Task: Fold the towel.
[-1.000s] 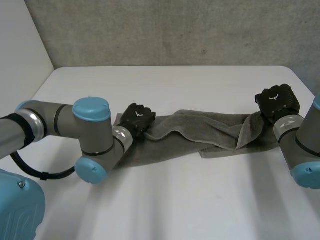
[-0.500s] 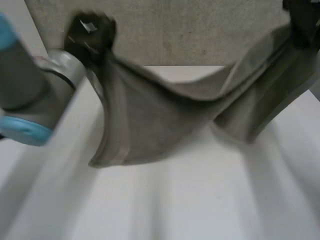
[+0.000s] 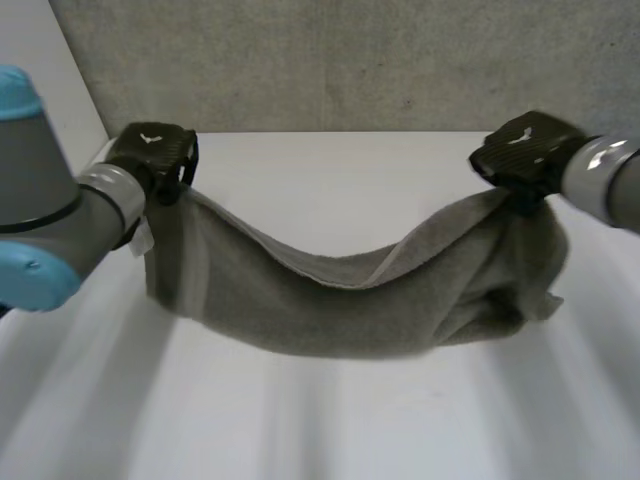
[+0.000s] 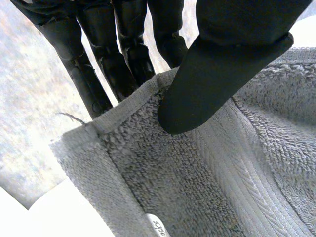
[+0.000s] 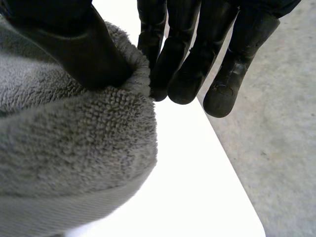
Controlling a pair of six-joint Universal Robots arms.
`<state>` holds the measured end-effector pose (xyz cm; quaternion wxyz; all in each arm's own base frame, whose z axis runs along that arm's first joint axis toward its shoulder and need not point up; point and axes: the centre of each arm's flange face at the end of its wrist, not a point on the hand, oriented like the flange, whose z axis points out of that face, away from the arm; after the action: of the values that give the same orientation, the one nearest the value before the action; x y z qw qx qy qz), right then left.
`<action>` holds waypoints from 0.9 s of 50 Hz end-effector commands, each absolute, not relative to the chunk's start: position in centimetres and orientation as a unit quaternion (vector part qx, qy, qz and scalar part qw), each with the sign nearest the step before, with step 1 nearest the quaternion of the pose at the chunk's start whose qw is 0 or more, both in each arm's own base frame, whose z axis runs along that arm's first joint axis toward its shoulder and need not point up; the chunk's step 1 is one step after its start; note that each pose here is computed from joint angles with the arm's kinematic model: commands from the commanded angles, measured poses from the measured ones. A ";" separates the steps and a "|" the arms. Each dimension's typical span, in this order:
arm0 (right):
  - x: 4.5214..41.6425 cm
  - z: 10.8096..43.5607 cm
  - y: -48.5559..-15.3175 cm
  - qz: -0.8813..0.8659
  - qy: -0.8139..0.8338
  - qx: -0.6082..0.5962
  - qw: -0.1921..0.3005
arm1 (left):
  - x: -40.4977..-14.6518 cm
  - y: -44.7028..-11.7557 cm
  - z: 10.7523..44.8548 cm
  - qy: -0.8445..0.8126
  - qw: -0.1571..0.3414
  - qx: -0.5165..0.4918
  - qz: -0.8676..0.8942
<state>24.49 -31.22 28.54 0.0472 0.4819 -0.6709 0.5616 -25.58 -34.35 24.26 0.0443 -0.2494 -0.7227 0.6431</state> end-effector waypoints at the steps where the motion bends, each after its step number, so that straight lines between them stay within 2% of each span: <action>1: 28.2 27.8 -36.1 0.664 -0.592 0.445 0.105 | -26.6 -39.6 26.5 -0.662 0.021 -0.244 0.708; 3: 29.6 32.2 -37.8 0.774 -0.493 0.373 0.142 | -27.3 -41.0 32.2 -0.565 0.027 -0.211 0.797; 4: 29.6 32.2 -37.8 0.774 -0.492 0.372 0.142 | -27.3 -41.0 32.2 -0.565 0.027 -0.211 0.797; 5: 29.8 34.7 -38.1 0.825 -0.435 0.329 0.152 | -27.6 -41.3 34.6 -0.513 0.038 -0.190 0.836; 6: 29.8 34.7 -38.1 0.825 -0.434 0.328 0.152 | -27.6 -41.3 34.7 -0.513 0.038 -0.189 0.837; 8: 29.1 40.6 -36.6 0.903 -0.313 0.244 0.167 | -27.5 -40.0 40.4 -0.402 0.077 -0.137 0.902; 9: 29.1 40.6 -36.5 0.903 -0.312 0.244 0.167 | -27.5 -40.0 40.4 -0.402 0.077 -0.137 0.902; 10: 28.4 43.2 -34.8 0.924 -0.268 0.213 0.169 | -26.6 -38.9 43.2 -0.355 0.096 -0.113 0.923; 11: 28.0 44.2 -33.6 0.930 -0.256 0.206 0.167 | -26.1 -37.8 44.6 -0.336 0.115 -0.103 0.929; 13: 27.9 44.0 -33.4 0.926 -0.266 0.211 0.162 | -25.5 -37.2 45.0 -0.336 0.128 -0.096 0.928; 15: 28.0 42.7 -33.7 0.915 -0.295 0.227 0.155 | -25.0 -37.5 44.4 -0.348 0.134 -0.093 0.923; 16: 28.1 41.0 -34.1 0.897 -0.335 0.249 0.147 | -24.6 -38.1 43.3 -0.366 0.134 -0.090 0.916; 17: 28.1 41.0 -34.1 0.897 -0.335 0.249 0.147 | -24.6 -38.1 43.2 -0.366 0.134 -0.090 0.916; 19: 28.2 37.3 -34.5 0.848 -0.418 0.299 0.132 | -24.4 -38.7 39.9 -0.415 0.129 -0.097 0.895; 20: 28.2 37.3 -34.5 0.847 -0.419 0.299 0.132 | -24.4 -38.7 39.9 -0.415 0.129 -0.097 0.895; 22: 28.3 33.4 -34.4 0.789 -0.495 0.345 0.117 | -24.2 -38.9 36.2 -0.462 0.127 -0.105 0.872; 23: 28.3 33.4 -34.4 0.788 -0.496 0.345 0.117 | -24.2 -38.9 36.1 -0.462 0.127 -0.105 0.872; 24: 28.1 31.4 -34.3 0.757 -0.531 0.365 0.110 | -24.2 -38.8 34.1 -0.487 0.128 -0.113 0.856; 25: 27.9 29.3 -34.0 0.726 -0.563 0.383 0.102 | -24.2 -38.8 34.0 -0.488 0.128 -0.113 0.856; 26: 27.9 29.3 -34.0 0.725 -0.563 0.383 0.102 | -24.3 -38.5 32.0 -0.512 0.133 -0.125 0.839; 27: 27.7 27.5 -33.6 0.698 -0.590 0.396 0.094 | -24.4 -38.2 29.8 -0.537 0.137 -0.136 0.821; 28: 27.7 27.5 -33.6 0.698 -0.590 0.396 0.094 | -24.4 -38.2 29.8 -0.538 0.137 -0.136 0.821; 30: 27.6 24.2 -32.8 0.660 -0.620 0.416 0.082 | -24.0 -37.4 25.5 -0.585 0.135 -0.162 0.783; 31: 27.6 24.2 -32.8 0.660 -0.620 0.416 0.082 | -24.0 -37.4 25.5 -0.586 0.135 -0.163 0.782; 33: 27.7 21.0 -32.2 0.627 -0.645 0.431 0.069 | -23.7 -36.0 21.9 -0.620 0.115 -0.200 0.750; 34: 27.7 21.0 -32.2 0.627 -0.646 0.431 0.069 | -23.7 -36.0 21.9 -0.621 0.114 -0.200 0.750; 38: 27.7 15.6 -31.5 0.572 -0.691 0.439 0.044 | -22.7 -33.5 16.9 -0.659 0.053 -0.272 0.699; 45: 27.7 14.4 -30.8 0.563 -0.706 0.429 0.027 | -22.2 -32.8 15.7 -0.667 0.030 -0.292 0.685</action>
<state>27.71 -31.15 15.03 0.0376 0.4382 -0.6976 0.5656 -22.49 -33.14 16.28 0.0463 -0.2801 -0.6637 0.6921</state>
